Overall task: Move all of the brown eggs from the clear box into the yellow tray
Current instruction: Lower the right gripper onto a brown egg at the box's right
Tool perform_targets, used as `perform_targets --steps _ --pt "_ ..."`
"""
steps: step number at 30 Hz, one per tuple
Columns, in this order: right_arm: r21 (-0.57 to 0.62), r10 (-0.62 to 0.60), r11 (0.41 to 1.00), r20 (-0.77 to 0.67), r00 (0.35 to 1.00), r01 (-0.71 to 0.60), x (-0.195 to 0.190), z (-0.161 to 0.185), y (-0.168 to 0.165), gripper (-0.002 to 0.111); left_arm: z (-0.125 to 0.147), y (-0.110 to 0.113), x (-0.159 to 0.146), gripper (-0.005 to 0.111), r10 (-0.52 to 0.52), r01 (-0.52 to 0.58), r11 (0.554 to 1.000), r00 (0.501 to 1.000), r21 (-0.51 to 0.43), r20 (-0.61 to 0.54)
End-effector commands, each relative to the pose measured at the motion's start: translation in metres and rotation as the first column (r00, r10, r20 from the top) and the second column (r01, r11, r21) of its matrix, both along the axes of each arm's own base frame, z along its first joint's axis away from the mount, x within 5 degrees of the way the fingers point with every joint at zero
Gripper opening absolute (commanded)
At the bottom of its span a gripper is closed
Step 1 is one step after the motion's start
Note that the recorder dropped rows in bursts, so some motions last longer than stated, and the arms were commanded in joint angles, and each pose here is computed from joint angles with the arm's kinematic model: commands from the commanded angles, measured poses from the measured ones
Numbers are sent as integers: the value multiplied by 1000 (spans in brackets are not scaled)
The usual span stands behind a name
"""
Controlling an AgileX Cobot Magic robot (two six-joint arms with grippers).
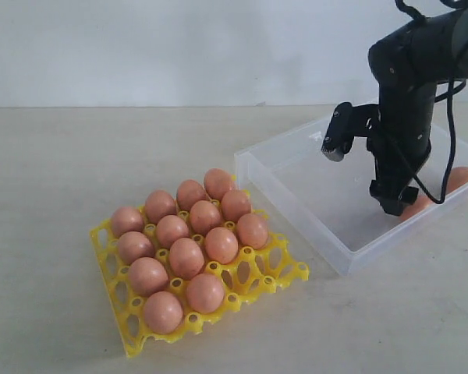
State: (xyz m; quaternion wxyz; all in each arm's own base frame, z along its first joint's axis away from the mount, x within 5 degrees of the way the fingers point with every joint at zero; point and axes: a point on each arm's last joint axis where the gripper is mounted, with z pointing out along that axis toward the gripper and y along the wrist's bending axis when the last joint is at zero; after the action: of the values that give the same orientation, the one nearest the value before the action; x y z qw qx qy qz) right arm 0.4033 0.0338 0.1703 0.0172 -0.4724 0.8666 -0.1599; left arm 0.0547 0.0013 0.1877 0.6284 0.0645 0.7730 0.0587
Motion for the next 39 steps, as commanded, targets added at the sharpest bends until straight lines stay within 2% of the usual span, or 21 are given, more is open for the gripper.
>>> perform_targets --steps 1,6,14,22,24,27,30,32,36,39 --pt "26 -39 999 -10 999 39 -1 -1 -2 79 -1 0 0 4 -7 7 1000 1000 -5 0" --pt "47 -69 996 -33 997 71 -2 -5 -5 79 -1 0 0 4 -7 7 1000 1000 -5 0" --pt "50 -158 986 -57 986 161 3 -26 -35 79 -1 0 0 4 -7 7 1000 1000 -5 0" --pt "92 -247 964 -29 969 248 8 -41 -49 78 -1 0 0 4 -7 7 1000 1000 -5 0" --pt "89 -289 953 -23 957 290 9 -44 -49 71 -1 0 0 4 -7 7 1000 1000 -5 0" --pt "94 -334 937 -23 942 335 9 -48 -49 51 -1 0 0 4 -7 7 1000 1000 -5 0" --pt "108 -353 930 -1 936 351 11 -50 -49 23 -1 0 0 4 -7 7 1000 1000 -5 0" --pt "122 -360 927 21 933 355 13 -49 -49 1 -1 0 0 4 -7 7 1000 1000 -5 0" --pt "168 -382 914 50 923 369 17 -49 -46 0 -1 0 0 4 -7 7 1000 1000 -5 0" --pt "228 -437 882 65 897 413 18 -46 -43 0 -1 0 0 4 -7 7 1000 1000 -5 0"
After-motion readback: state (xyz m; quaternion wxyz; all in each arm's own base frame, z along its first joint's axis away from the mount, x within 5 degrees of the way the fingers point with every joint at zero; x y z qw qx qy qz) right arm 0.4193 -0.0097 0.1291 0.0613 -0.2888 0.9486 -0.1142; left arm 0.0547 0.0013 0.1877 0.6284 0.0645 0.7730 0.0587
